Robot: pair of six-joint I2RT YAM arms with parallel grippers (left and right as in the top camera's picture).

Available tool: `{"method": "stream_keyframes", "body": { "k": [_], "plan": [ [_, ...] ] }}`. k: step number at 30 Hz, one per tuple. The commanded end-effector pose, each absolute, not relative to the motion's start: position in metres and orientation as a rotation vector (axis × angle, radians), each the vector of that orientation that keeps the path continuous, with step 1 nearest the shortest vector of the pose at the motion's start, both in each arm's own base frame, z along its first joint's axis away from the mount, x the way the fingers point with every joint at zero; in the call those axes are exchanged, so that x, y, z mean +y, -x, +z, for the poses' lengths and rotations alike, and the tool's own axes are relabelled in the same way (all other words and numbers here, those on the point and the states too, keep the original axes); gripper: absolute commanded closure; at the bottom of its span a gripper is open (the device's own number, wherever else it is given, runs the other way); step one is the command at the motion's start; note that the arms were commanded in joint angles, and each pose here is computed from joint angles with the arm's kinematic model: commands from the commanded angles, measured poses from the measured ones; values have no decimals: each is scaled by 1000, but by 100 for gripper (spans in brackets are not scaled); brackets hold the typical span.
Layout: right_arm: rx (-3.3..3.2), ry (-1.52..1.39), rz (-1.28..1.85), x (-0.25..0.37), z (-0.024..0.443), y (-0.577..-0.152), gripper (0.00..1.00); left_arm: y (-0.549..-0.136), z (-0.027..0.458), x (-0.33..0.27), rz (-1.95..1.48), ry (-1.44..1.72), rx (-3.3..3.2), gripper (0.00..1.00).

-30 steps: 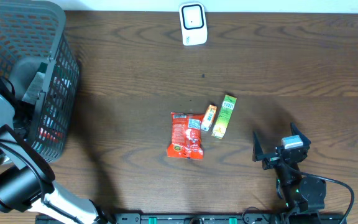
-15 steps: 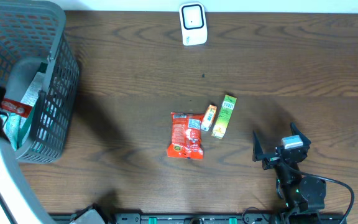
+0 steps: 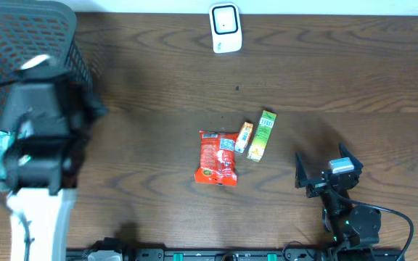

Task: Scan the item barcode
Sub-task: 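Lift the red sachet out and carry it toward the table center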

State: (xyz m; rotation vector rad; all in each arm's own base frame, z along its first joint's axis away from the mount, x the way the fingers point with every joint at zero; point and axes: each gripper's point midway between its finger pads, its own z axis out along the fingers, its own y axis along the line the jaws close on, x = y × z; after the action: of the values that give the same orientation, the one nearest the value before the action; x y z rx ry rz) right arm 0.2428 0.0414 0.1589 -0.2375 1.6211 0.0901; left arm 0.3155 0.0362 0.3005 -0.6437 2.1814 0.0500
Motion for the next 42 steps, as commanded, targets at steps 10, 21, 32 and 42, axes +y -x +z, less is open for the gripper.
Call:
{"method": "stream_keyframes", "body": {
  "k": [10,21,32,42],
  "plan": [
    [1621,233,104,43,159,-242,1,-362,208,-39,276,456,2427,93],
    [1621,233,104,43,159,-242,1,-365,68,-75,306,492,2805,93],
    [1621,233,104,43,159,-242,1,-375,39,-73,395,343,2846,30],
    [1621,233,104,43,159,-242,1,-353,57,-92,213,279,2997,55]
  ]
}}
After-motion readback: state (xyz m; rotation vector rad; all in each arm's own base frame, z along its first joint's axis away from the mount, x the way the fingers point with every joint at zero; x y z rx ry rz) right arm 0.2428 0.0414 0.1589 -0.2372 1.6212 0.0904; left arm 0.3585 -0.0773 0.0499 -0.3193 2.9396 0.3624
